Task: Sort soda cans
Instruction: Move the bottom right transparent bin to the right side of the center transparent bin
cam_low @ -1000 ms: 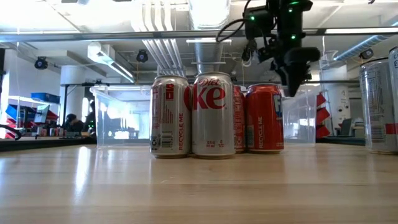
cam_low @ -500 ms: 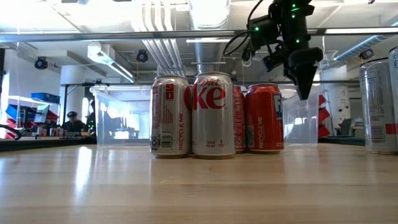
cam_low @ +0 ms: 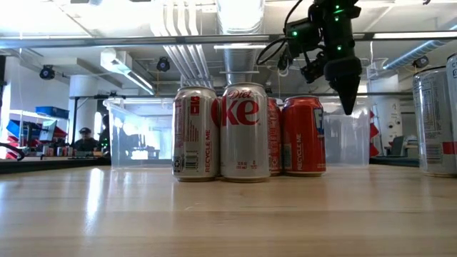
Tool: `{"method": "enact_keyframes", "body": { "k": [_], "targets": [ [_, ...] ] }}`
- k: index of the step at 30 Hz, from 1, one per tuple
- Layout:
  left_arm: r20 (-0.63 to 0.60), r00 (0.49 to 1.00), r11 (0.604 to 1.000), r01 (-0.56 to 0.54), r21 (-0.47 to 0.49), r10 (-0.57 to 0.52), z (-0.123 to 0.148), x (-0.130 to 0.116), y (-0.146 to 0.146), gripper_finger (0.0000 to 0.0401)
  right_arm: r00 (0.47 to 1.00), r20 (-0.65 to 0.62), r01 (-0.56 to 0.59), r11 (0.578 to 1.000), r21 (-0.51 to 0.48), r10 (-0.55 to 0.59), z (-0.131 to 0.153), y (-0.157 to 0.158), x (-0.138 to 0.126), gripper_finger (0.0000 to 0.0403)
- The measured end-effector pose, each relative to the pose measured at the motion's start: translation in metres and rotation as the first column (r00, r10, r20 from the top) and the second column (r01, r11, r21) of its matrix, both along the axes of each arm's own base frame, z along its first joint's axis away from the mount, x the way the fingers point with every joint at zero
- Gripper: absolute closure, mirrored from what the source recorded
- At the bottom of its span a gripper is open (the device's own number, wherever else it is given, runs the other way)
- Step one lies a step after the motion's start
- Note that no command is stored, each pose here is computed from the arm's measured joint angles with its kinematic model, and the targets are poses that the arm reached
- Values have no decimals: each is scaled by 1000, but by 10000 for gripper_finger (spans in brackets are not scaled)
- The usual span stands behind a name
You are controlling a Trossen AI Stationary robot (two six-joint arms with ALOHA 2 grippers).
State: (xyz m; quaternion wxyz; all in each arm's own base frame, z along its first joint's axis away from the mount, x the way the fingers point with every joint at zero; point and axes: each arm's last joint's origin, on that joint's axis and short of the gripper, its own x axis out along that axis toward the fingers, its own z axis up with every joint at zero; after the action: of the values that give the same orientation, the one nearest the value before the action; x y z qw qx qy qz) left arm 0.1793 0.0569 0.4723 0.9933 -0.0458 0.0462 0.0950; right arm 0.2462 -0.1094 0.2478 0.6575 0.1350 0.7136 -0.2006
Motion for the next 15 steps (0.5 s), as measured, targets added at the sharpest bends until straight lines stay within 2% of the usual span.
{"method": "enact_keyframes", "body": {
  "k": [7, 15],
  "targets": [
    [-3, 1000, 1000, 1, 10, -1, 0, 0, 0, 170, 984, -11, -180, 983, 19, 180, 0, 0, 0, 334],
    [-3, 1000, 1000, 1, 9, -1, 0, 0, 0, 170, 929, -22, -369, 929, 39, 370, 0, 0, 0, 353]
  ]
}}
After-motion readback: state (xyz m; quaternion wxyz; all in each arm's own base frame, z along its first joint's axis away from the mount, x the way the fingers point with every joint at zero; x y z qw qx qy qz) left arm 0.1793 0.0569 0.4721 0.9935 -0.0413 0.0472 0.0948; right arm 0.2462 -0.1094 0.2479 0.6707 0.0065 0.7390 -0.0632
